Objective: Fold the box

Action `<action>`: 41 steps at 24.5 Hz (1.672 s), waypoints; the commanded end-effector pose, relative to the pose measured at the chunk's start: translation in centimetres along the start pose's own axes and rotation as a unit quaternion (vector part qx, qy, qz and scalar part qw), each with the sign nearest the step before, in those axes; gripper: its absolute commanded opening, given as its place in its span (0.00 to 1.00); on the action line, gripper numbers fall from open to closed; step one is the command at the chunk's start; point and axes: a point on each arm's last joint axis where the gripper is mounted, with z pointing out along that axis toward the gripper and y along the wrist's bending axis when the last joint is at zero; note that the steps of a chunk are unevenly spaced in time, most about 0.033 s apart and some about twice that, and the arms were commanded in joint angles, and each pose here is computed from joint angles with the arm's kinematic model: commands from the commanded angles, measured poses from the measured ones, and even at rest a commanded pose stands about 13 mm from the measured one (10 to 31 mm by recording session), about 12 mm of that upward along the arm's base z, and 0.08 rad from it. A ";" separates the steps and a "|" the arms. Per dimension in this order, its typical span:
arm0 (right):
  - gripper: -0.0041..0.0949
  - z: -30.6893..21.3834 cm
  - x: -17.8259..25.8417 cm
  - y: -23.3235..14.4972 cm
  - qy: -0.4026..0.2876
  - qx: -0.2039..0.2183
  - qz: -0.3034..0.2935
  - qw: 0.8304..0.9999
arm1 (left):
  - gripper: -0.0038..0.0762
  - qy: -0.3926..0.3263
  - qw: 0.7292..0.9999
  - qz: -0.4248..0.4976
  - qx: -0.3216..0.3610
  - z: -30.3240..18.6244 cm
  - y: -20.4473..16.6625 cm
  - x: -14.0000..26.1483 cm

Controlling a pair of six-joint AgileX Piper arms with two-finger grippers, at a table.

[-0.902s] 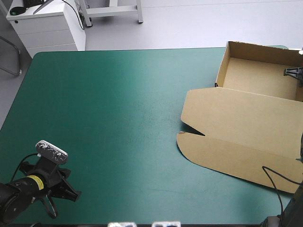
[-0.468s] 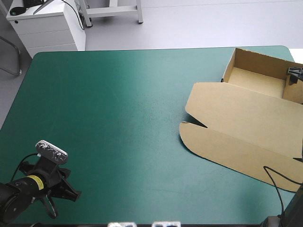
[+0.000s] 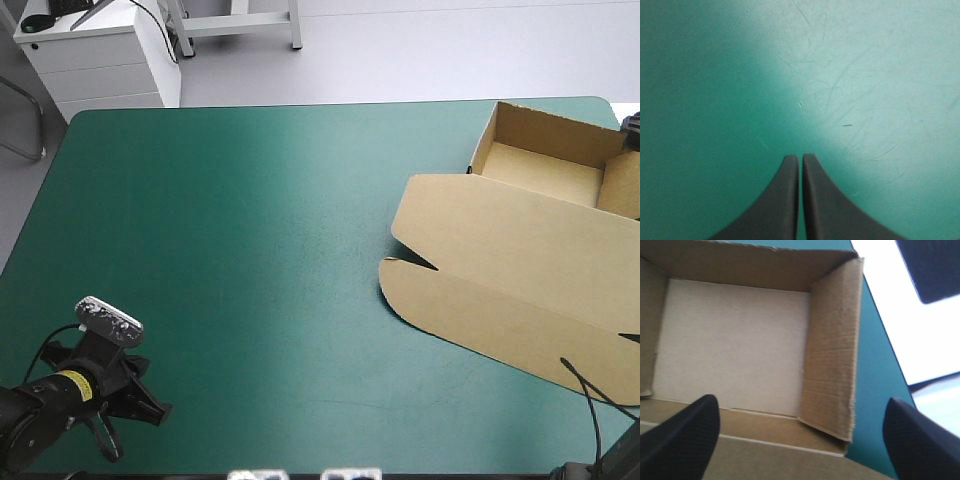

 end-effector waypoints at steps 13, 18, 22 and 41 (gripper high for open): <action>0.04 -11.5 1.2 8.2 -0.128 -0.142 -0.087 0.978 | 0.06 -0.036 0.999 -0.003 0.000 -0.6 0.0 -0.9; 0.04 -13.2 4.0 12.1 -0.121 -0.182 -0.166 0.962 | 0.06 -0.041 0.999 -0.004 0.000 -0.6 0.0 -1.0; 0.04 -14.6 7.3 14.8 -0.110 -0.216 -0.226 0.943 | 0.06 -0.045 0.999 -0.004 0.000 -0.6 0.0 -1.0; 0.04 -13.1 32.2 10.8 -0.183 -0.244 -0.263 0.915 | 0.04 -0.079 0.996 -0.008 0.036 3.4 -1.3 1.8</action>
